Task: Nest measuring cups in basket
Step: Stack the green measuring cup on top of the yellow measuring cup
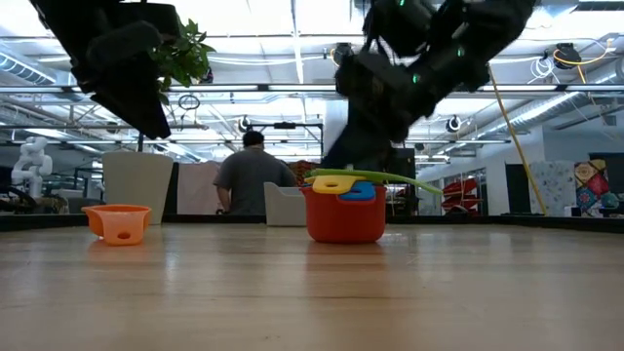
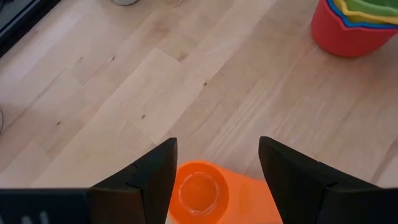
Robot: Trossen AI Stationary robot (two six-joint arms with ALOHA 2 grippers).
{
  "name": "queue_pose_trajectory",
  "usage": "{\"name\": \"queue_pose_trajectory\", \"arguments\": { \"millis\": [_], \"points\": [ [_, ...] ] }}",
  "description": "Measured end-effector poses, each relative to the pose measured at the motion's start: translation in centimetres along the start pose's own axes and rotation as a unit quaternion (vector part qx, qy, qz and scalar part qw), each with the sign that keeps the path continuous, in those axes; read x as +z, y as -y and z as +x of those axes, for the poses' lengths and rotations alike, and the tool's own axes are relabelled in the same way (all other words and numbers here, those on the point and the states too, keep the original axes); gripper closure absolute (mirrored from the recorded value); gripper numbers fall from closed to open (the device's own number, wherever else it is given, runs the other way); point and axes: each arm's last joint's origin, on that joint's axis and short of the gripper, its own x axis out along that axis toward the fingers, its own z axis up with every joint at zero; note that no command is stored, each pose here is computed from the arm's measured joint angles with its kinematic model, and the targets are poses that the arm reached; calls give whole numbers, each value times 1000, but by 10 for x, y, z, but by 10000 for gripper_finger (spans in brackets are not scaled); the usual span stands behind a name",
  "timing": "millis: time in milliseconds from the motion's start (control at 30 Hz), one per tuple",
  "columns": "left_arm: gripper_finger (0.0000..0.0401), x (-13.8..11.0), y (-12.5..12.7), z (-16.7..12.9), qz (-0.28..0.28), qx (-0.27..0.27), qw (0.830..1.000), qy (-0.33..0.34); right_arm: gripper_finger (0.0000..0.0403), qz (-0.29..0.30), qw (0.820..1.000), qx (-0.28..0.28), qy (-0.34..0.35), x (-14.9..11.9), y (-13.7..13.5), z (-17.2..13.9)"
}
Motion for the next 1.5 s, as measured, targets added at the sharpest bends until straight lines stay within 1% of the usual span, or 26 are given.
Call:
{"name": "queue_pose_trajectory", "arguments": {
  "millis": [100, 200, 267, 333, 433, 500, 600, 733, 967, 1100, 1267, 1333, 1400, 1500],
  "points": [
    [171, 0, 0, 0, 1, 0, 1000, 0, 403, -13, 999, 11, 37, 17, -7, -15],
    [171, 0, 0, 0, -2, 0, 1000, 0, 403, -17, 999, 4, 36, 22, -9, -28],
    [171, 0, 0, 0, -6, 0, 1000, 0, 403, -20, 1000, -21, 6, 19, -7, -34],
    [171, 0, 0, 0, -10, -1, 1000, 0, 403, -19, 997, -60, -44, 10, -3, -39],
    [171, -1, 2, -1, -10, -5, 1000, 2, 403, -23, 985, -124, -121, -6, 1, -49],
    [171, 0, 3, -1, -7, -11, 1000, 5, 403, -29, 977, -144, -153, -15, -2, -52],
    [171, 3, 6, 0, 0, -24, 1000, 13, 403, -32, 974, -139, -178, -23, -11, -53],
    [171, 9, 8, 3, -5, -37, 999, 24, 403, -26, 976, -120, -179, -29, -26, -51],
    [171, 15, 9, 7, -8, -45, 998, 35, 403, -15, 983, -94, -160, -34, -47, -49],
    [171, 12, 15, 19, 9, -32, 999, 21, 403, -25, 979, -106, -170, -42, -51, -44],
    [171, 4, 32, 42, 41, -44, 998, -14, 403, -36, 976, -122, -176, -50, -48, -41],
    [171, 3, 39, 49, 41, -52, 998, -10, 403, -36, 974, -126, -184, -55, -45, -41],
    [171, 2, 43, 54, 42, -54, 998, -9, 403, -33, 977, -120, -175, -57, -44, -39],
    [172, 6, 52, 61, 30, -75, 997, 11, 403, -24, 980, -111, -161, -59, -44, -37]
  ]
}}
